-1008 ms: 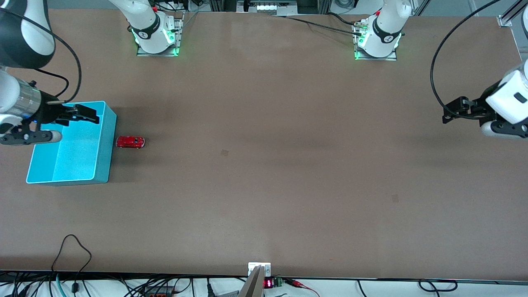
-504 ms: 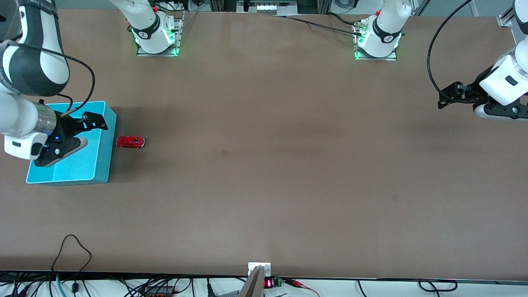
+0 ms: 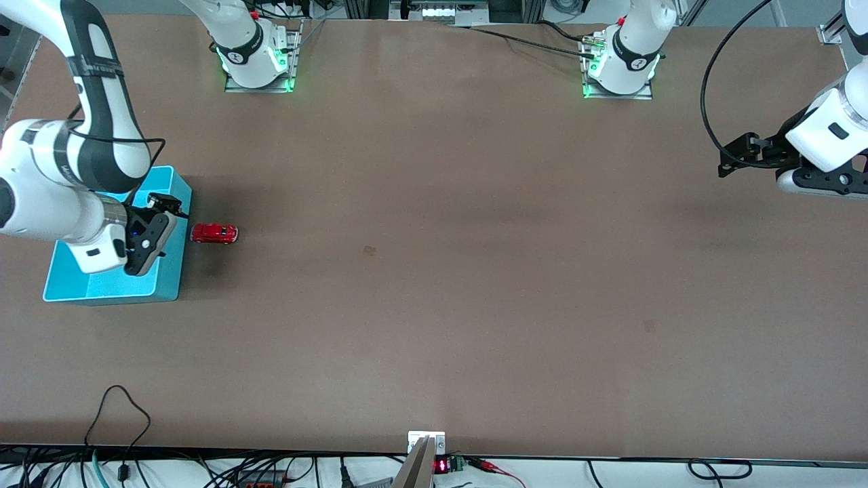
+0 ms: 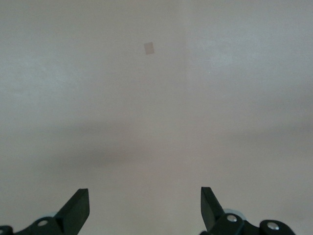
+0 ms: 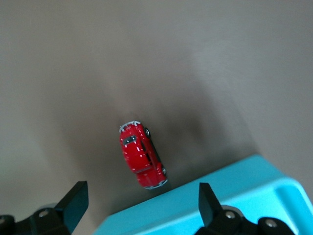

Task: Wind red beetle toy and store in blue box
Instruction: 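Lower the right gripper to the red car beside the cyan box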

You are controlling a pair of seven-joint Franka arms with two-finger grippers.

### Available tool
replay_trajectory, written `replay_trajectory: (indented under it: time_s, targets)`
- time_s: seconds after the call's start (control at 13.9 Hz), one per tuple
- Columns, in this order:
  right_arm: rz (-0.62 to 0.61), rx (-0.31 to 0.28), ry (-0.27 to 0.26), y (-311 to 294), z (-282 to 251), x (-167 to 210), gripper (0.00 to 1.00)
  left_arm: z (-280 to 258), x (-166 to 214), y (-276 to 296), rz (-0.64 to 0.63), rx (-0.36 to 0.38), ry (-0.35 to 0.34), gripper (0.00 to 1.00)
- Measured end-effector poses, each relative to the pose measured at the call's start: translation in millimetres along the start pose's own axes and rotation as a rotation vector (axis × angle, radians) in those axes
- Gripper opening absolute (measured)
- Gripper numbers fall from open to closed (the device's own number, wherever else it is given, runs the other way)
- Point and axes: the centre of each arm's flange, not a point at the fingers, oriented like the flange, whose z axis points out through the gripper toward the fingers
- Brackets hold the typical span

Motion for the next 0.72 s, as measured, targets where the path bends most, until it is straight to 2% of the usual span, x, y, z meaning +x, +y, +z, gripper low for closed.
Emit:
replay_trajectory:
  time_s: [0.29, 0.72]
  targets:
    - [-0.216, -0.055, 0.007, -15.2, 51.3, 2.2, 1.0, -0.3, 0.5, 8.4, 0.015, 0.001, -0.001, 1.0]
    - [-0.324, -0.115, 0.008, -30.7, 92.0, 2.7, 1.0, -7.8, 1.4, 12.1, 0.022, 0.003, 0.015, 1.0]
